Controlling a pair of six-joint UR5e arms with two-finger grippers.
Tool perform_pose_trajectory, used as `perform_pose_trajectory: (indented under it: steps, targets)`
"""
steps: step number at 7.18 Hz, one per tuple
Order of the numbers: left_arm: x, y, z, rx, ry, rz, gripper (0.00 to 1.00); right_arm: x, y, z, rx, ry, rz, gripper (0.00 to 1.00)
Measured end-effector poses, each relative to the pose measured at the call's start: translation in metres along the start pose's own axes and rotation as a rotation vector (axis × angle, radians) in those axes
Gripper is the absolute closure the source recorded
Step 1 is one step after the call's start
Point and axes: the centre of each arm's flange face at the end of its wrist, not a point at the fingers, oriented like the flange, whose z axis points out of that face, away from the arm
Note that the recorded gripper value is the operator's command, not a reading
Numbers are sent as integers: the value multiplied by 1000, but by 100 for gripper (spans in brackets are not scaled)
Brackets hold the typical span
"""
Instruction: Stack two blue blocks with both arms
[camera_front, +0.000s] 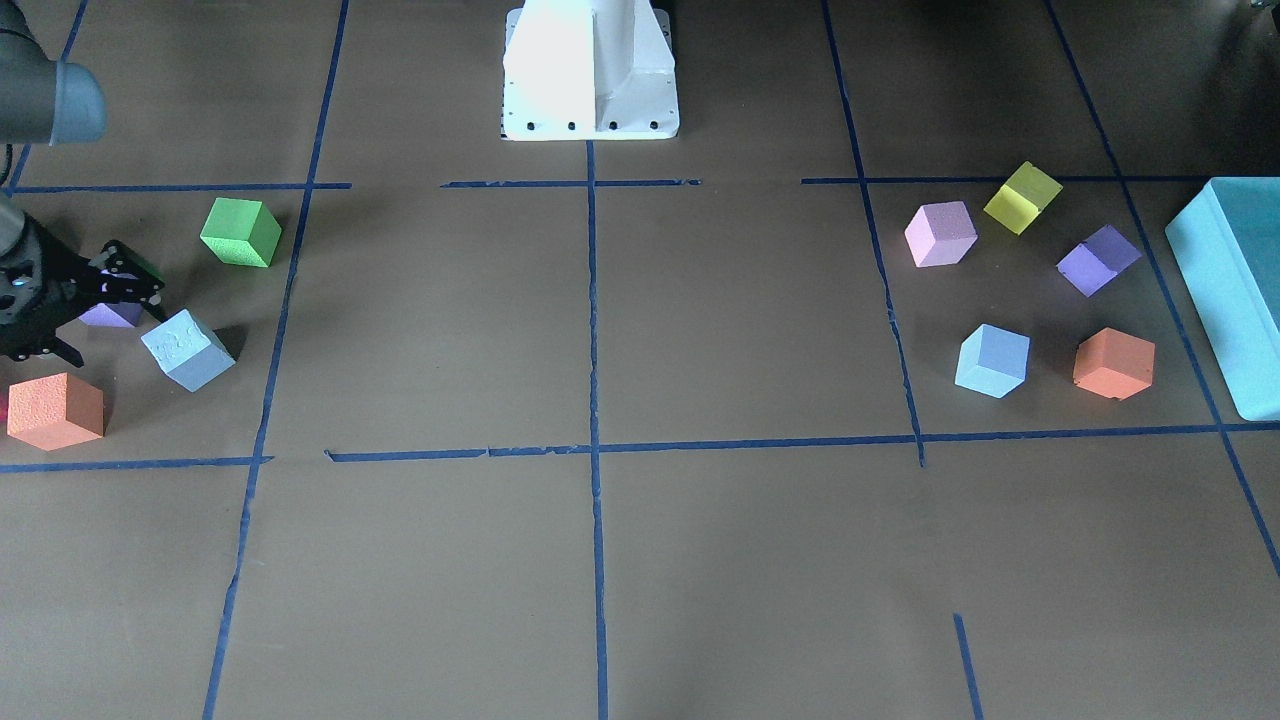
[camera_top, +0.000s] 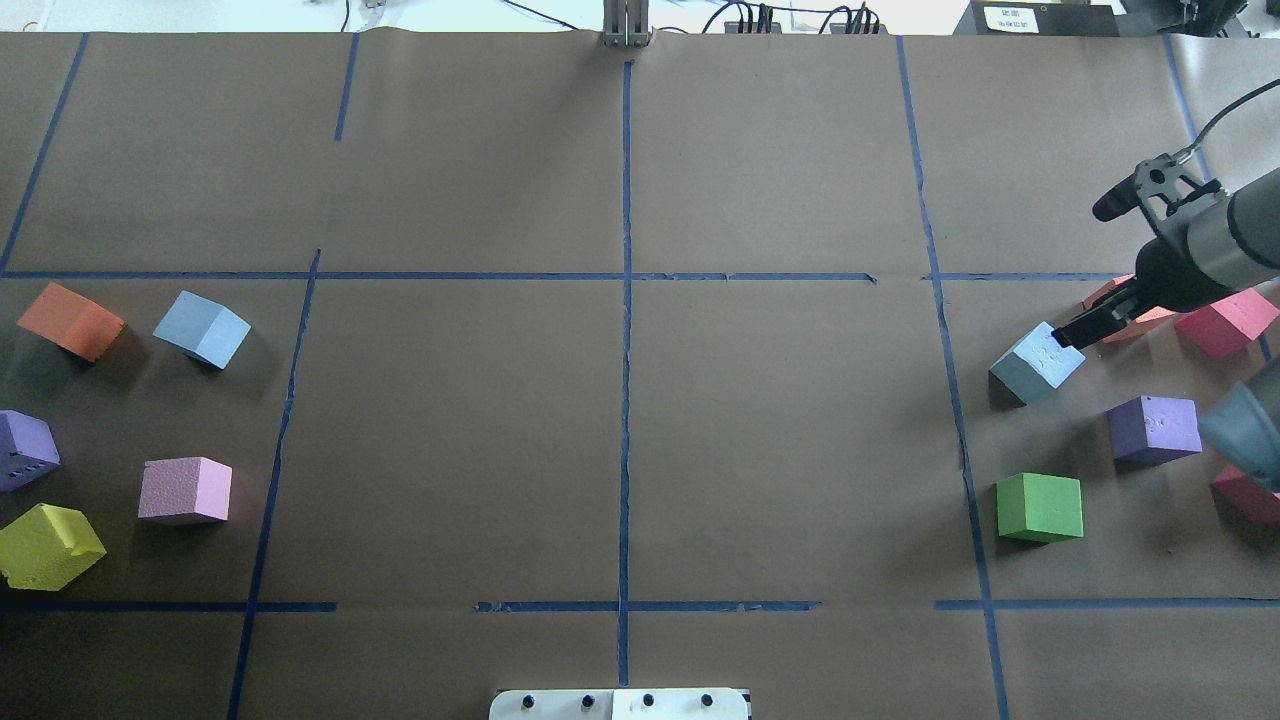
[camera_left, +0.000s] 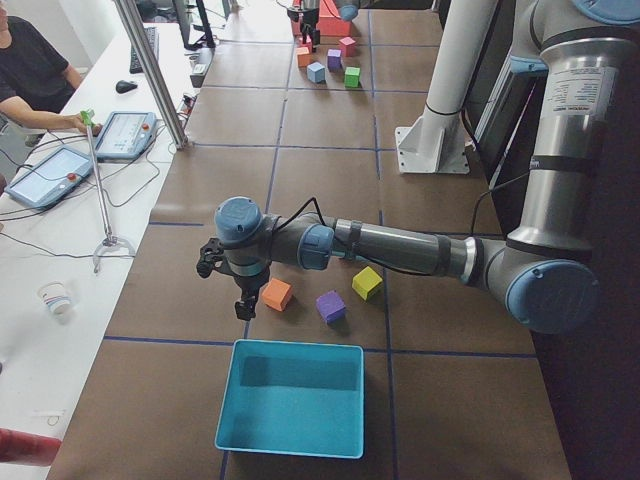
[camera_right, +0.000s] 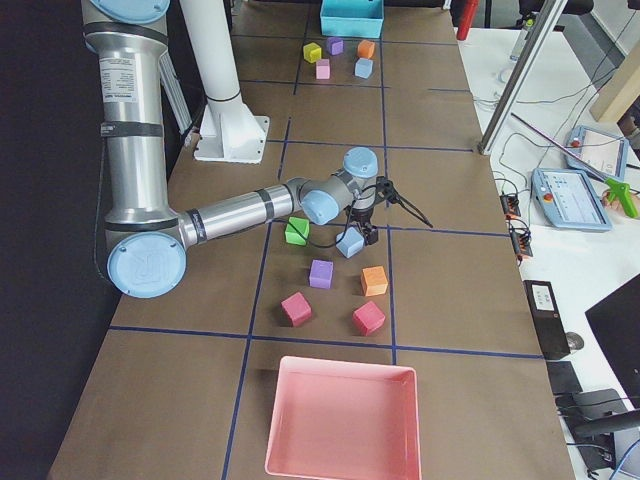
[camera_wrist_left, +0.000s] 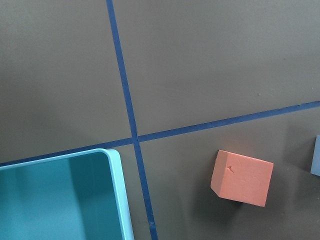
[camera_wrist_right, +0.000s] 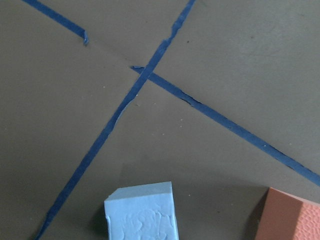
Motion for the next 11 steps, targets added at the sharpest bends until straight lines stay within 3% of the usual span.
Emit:
perform_pose_trajectory:
  steps: [3, 6, 7, 8, 9, 11]
  targets:
    - [1, 1, -1, 4, 2, 4, 0, -29, 8, 33, -23, 16, -75, 2]
    - [2, 1, -1, 5, 2, 5, 0, -27, 12, 52, -39, 63, -99, 6]
    - [3, 1, -2, 6, 2, 6, 0, -25, 12, 55, -41, 76, -103, 14]
    - [4, 1, -3, 7, 6, 7, 0, -22, 14, 64, -52, 84, -105, 69]
    - [4, 2, -3, 7, 12, 7, 0, -22, 17, 73, -60, 84, -111, 100]
    - [10, 3, -8, 17, 18, 17, 0, -28, 11, 75, -39, 63, -124, 100]
